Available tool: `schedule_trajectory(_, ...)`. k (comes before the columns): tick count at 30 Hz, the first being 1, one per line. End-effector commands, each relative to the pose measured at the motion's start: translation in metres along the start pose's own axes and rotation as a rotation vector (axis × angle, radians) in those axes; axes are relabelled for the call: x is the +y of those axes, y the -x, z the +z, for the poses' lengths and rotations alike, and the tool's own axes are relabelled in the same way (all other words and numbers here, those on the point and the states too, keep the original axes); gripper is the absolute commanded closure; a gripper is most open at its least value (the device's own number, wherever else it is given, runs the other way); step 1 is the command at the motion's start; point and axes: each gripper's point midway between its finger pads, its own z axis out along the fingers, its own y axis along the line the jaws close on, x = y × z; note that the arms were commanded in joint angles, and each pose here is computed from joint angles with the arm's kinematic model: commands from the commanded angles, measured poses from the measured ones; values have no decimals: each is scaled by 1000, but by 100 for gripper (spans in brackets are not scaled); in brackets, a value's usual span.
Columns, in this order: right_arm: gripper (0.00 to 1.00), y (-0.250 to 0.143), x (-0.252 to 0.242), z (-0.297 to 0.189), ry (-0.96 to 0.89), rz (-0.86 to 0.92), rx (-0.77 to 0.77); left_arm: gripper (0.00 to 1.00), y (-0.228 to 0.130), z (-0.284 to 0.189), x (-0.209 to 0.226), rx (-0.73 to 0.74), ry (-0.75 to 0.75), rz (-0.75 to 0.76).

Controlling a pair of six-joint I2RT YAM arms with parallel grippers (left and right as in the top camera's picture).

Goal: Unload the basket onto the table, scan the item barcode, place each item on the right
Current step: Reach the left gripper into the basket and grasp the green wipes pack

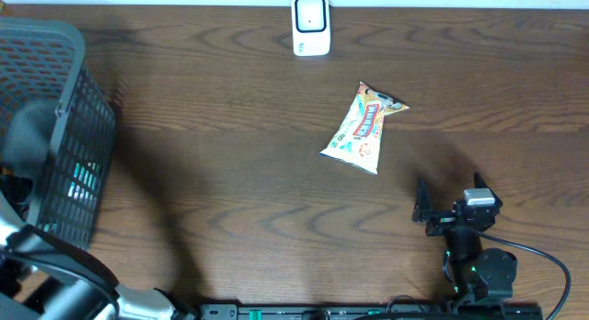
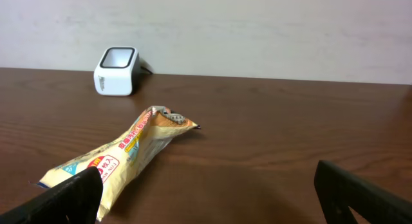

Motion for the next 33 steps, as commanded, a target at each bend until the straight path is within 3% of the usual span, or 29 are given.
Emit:
schedule_trajectory(1, 1, -1, -1, 0, -6, -1, 0, 2, -7, 17, -6, 52, 19, 32)
schedule_trajectory(8, 1, -1, -1, 0, -6, -1, 0, 1, -16, 44, -9, 110, 90, 78)
schedule_trajectory(11, 1, -1, -1, 0, -6, -1, 0, 7, -22, 54, -11, 143, 108, 95)
schedule_trajectory(16, 1, -1, -1, 0, -6, -1, 0, 7, -31, 69, -15, 191, 134, 122)
schedule_trajectory(28, 1, -1, -1, 0, -6, -1, 0, 9, -34, 87, -30, 210, 102, 118)
schedule_trajectory(33, 1, -1, -1, 0, -6, -1, 0, 20, -28, 90, -35, 185, 88, 104)
